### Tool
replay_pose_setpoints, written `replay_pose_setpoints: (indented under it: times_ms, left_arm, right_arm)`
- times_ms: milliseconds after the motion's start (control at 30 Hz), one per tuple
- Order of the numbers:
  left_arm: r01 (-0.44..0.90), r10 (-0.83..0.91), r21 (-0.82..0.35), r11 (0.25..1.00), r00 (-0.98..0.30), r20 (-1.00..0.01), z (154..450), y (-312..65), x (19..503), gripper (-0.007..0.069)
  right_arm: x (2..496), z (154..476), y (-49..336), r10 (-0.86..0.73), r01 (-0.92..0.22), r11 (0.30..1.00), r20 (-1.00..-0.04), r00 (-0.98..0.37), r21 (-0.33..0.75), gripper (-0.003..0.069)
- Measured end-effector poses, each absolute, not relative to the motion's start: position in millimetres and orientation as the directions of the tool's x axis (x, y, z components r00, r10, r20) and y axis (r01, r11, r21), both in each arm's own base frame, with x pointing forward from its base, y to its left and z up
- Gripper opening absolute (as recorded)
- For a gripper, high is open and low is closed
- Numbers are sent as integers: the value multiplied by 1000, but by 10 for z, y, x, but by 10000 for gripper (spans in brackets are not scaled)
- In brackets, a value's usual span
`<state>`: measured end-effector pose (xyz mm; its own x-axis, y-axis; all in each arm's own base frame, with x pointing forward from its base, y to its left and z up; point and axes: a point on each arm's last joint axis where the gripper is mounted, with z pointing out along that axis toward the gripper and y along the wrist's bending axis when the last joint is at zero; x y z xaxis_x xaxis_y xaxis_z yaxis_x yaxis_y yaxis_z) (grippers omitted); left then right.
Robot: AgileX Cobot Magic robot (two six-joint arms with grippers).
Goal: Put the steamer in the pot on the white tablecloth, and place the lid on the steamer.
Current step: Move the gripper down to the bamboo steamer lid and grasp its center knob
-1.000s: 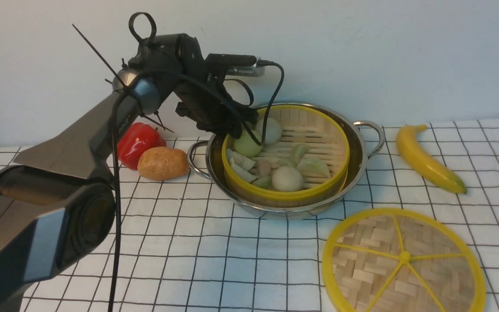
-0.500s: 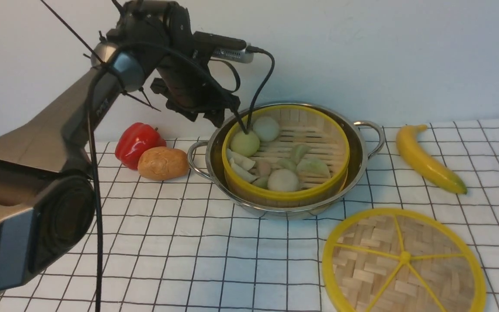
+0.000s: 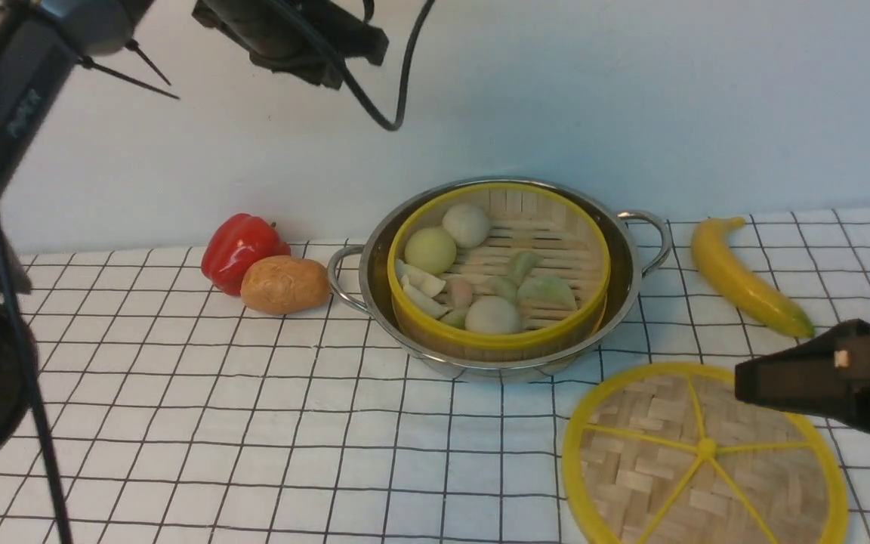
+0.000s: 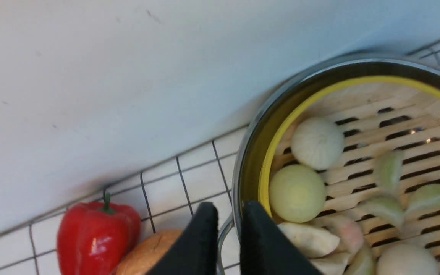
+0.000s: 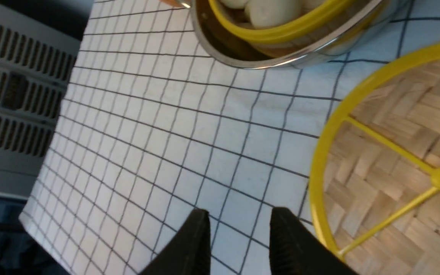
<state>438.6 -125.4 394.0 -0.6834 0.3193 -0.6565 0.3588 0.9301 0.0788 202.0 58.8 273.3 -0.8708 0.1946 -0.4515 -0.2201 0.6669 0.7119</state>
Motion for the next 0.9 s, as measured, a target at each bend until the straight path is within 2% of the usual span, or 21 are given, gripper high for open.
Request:
replay_pose_setpoints:
  times_ms: [167, 200, 233, 267, 400, 467, 633, 733, 900]
  left_arm:
    - [370, 327, 124, 921, -559, -762, 4631, -1120, 3916, -22]
    - [368, 324, 131, 921, -532, -782, 4765, -1088, 3805, -23]
    - [368, 324, 131, 920, -532, -782, 4765, -1088, 3805, -23]
    - [363, 317, 140, 921, -491, -812, 4967, -1035, 3622, -23]
    - [345, 303, 162, 924, -407, -862, 5357, -891, 3149, -23]
    - [336, 303, 171, 926, -394, -868, 5436, -831, 2970, -23]
    - [330, 348, 218, 919, -412, -842, 5411, -674, 2532, -23]
    - [342, 375, 229, 911, -460, -805, 5215, -563, 2172, -23]
    - [346, 384, 239, 907, -450, -806, 4990, -434, 1719, -23]
  right_arm:
    - [2072, 2773, 649, 188, -284, 583, -466, -864, 762, 240]
    - [2080, 2794, 657, 191, -296, 570, -474, -860, 767, 240]
    - [2083, 2801, 658, 193, -299, 568, -477, -858, 767, 240]
    - [2101, 2858, 670, 199, -330, 545, -502, -842, 771, 240]
    - [2154, 3011, 689, 245, -395, 490, -558, -793, 777, 240]
    - [2170, 3059, 695, 272, -416, 465, -573, -773, 782, 240]
    - [2195, 3136, 699, 318, -463, 428, -609, -727, 776, 240]
    - [2203, 3181, 728, 345, -486, 399, -618, -706, 778, 240]
    - [2100, 3203, 1088, 275, -561, 343, -652, -707, 753, 240]
